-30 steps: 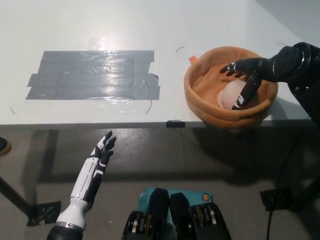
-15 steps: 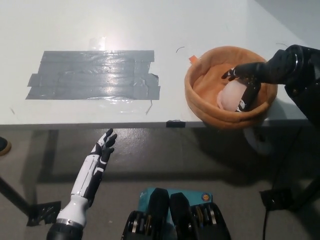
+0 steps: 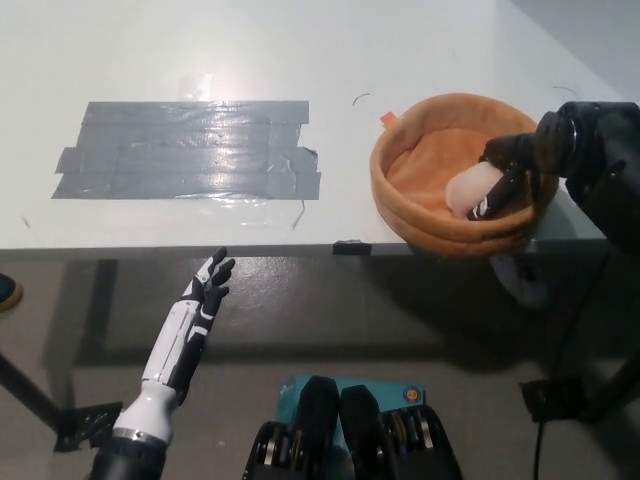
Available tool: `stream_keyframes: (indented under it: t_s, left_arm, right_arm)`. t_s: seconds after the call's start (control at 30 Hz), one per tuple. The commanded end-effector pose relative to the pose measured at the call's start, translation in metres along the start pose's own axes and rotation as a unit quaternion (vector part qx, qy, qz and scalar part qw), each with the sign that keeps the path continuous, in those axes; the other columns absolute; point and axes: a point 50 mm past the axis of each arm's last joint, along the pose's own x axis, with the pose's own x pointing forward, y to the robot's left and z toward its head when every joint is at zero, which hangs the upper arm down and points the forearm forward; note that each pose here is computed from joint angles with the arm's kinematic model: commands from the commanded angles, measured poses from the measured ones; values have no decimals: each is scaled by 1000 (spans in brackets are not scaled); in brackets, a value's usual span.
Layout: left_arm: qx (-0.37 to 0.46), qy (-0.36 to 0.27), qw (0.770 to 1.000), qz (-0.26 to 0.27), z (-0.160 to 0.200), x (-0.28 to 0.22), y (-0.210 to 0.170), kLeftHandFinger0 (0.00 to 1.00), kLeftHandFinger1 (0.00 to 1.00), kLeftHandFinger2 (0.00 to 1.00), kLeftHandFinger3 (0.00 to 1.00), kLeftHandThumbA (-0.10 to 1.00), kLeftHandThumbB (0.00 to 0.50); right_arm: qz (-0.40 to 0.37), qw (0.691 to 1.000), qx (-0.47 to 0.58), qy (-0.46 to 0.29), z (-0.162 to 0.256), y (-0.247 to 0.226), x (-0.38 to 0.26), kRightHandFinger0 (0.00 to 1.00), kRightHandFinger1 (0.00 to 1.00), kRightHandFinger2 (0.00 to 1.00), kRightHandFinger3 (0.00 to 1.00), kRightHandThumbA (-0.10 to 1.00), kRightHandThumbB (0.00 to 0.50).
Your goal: An emotional support dumpling is kept in a soft plate infront in the middle of the desk infront of the robot. The robot extends its right arm to pick up the dumpling and hands it to a person
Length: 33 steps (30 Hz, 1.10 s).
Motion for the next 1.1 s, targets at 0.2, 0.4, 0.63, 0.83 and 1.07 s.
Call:
stream_keyframes:
  t_s: [0.2, 0.4, 0.63, 0.83, 1.07]
  left_arm:
    - [2, -29, 1000, 4, 11, 8, 5, 1000, 1000, 1000, 1000, 1000, 126]
    - [1, -33, 999, 5, 12, 13, 5, 1000, 1000, 1000, 1000, 1000, 132]
    - [-6, -28, 1000, 0, 12, 5, -4, 1000, 1000, 1000, 1000, 1000, 118]
    - [-6, -29, 1000, -1, 14, 9, -6, 1000, 1000, 1000, 1000, 1000, 130]
    - [-6, -42, 999, -1, 21, 25, -7, 1000, 1000, 1000, 1000, 1000, 136]
  right_arm:
    - [-174, 982, 46, -57, -11, -30, -26, 84, 340, 375, 607, -100, 150]
    - [-247, 956, 90, -129, -8, -56, -63, 270, 849, 1000, 1000, -100, 152]
    - [-342, 905, 120, -223, 6, -70, -131, 338, 771, 1000, 1000, -100, 162]
    - [-394, 857, 155, -295, 19, -63, -176, 401, 820, 1000, 1000, -100, 174]
    - [-459, 791, 202, -351, 26, -44, -202, 266, 641, 980, 1000, -100, 158]
